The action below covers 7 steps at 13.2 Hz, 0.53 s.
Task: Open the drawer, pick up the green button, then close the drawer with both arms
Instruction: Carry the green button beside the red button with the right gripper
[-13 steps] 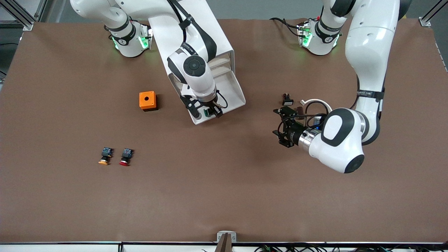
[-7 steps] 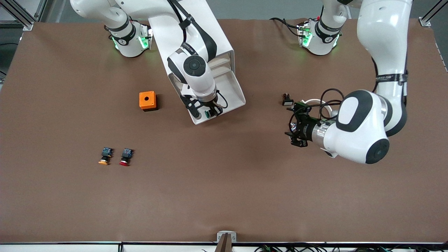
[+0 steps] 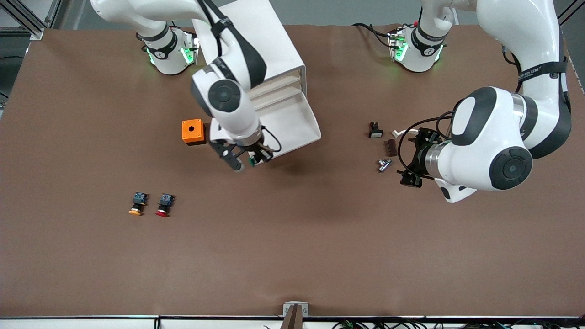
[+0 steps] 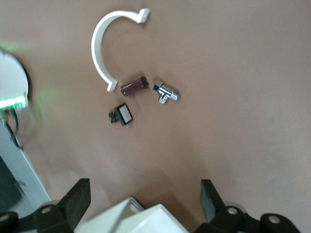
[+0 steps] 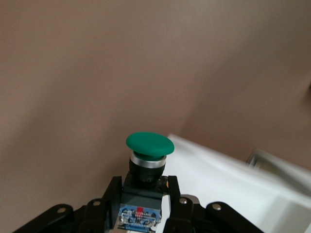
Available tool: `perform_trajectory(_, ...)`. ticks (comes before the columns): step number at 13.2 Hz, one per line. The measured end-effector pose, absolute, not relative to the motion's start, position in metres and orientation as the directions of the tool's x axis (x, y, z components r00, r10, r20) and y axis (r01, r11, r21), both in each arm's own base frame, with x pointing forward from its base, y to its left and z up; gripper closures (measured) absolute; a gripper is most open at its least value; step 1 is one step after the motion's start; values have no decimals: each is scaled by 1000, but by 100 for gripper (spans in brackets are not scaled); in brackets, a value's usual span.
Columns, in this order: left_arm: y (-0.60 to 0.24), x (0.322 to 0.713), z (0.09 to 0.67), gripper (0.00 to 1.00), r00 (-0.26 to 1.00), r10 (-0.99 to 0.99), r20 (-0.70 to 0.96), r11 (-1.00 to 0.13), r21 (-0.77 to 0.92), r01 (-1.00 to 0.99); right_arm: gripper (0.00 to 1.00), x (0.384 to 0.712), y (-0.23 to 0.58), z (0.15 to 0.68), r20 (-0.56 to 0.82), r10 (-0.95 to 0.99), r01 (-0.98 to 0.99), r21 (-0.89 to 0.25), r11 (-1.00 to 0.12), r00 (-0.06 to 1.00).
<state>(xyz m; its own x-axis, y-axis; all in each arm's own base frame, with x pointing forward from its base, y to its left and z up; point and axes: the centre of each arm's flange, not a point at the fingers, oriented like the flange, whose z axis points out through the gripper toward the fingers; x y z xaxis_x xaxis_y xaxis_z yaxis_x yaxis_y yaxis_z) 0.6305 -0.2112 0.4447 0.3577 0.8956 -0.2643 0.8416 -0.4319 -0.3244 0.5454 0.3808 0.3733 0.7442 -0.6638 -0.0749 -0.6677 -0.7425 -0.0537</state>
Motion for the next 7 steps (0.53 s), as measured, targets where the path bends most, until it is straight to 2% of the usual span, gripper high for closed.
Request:
perform_trajectory(3, -218, 628, 445, 0, 577, 741, -344, -663, -239, 710, 57, 588, 315, 384, -58, -550, -553, -72, -830, 833)
perform_trajectory(7, -260, 617, 447, 0, 743, 552, -378, -827, -137, 545, 57, 630, 214, 378, -45, -373, -375, -74, -924, 927)
